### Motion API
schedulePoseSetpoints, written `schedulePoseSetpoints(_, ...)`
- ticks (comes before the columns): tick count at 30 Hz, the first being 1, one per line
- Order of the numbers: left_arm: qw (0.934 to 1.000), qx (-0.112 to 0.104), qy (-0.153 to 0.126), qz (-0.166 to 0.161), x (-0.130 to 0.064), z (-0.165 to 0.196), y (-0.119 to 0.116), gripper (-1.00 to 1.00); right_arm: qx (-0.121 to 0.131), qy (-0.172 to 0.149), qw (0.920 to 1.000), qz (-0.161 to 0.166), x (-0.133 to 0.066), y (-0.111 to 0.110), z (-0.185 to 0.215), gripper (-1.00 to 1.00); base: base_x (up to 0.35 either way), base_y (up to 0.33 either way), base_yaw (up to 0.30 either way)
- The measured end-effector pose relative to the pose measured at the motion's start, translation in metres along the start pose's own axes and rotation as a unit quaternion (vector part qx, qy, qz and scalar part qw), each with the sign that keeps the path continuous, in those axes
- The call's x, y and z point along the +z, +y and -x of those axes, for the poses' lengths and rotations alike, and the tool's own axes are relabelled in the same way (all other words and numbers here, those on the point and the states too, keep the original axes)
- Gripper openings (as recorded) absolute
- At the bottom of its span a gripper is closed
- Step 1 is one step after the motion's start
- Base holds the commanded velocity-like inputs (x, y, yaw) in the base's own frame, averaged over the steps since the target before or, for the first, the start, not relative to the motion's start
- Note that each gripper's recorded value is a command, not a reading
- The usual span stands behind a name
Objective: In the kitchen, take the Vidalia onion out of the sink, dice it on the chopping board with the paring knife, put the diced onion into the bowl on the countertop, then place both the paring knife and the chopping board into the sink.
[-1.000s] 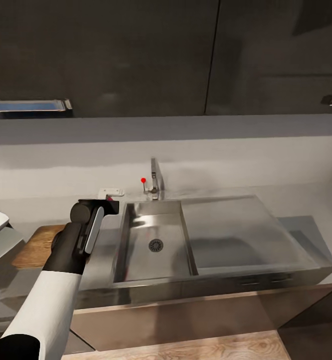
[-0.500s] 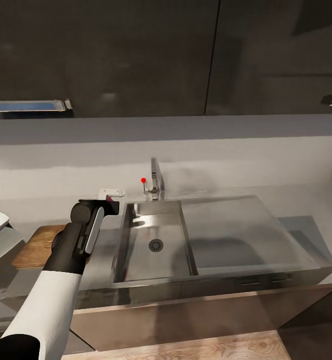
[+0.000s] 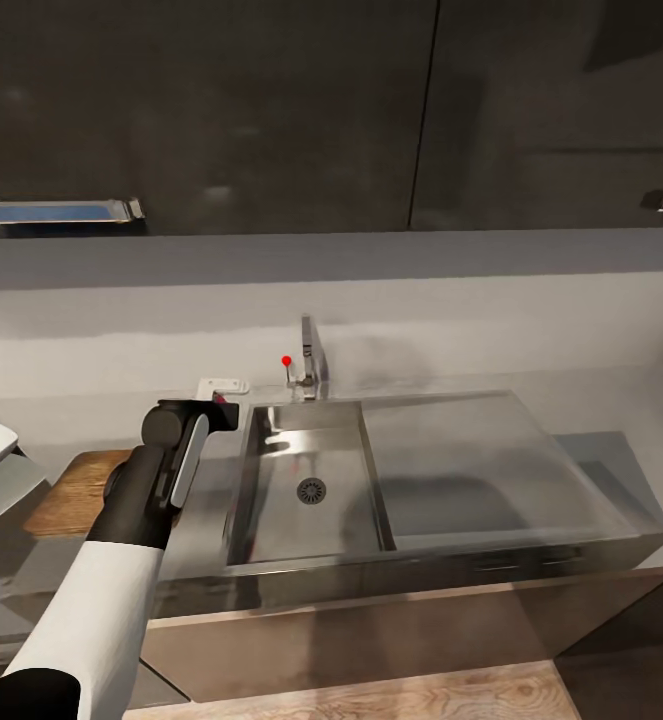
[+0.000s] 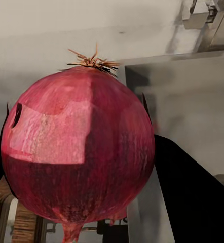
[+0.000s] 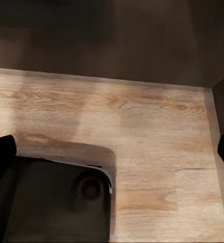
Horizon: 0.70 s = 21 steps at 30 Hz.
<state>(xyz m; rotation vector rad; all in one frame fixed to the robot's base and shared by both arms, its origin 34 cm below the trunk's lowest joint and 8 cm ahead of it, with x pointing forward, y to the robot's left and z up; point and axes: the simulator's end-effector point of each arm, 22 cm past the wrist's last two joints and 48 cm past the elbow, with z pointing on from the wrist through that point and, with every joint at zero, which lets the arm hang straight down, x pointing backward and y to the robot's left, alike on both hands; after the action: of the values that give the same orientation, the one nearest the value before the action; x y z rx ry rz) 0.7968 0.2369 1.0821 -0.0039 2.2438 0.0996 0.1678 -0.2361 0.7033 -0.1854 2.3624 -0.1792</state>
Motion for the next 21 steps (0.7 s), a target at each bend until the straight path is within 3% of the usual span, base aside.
schedulePoseSetpoints(16,1.0000,0.000,0.002,0.000,0.001,-0.002,-0.001,-1.00,-0.007,0.078,0.9968,0.017,-0.088,0.007,-0.067,1.00,0.000,0.000,0.000)
schedulePoseSetpoints(21,1.0000,0.000,0.000,0.000,0.000,-0.001,0.000,-1.00,-0.012,0.077,0.9969,0.011,-0.091,0.001,-0.069,1.00,0.000,0.000,0.000)
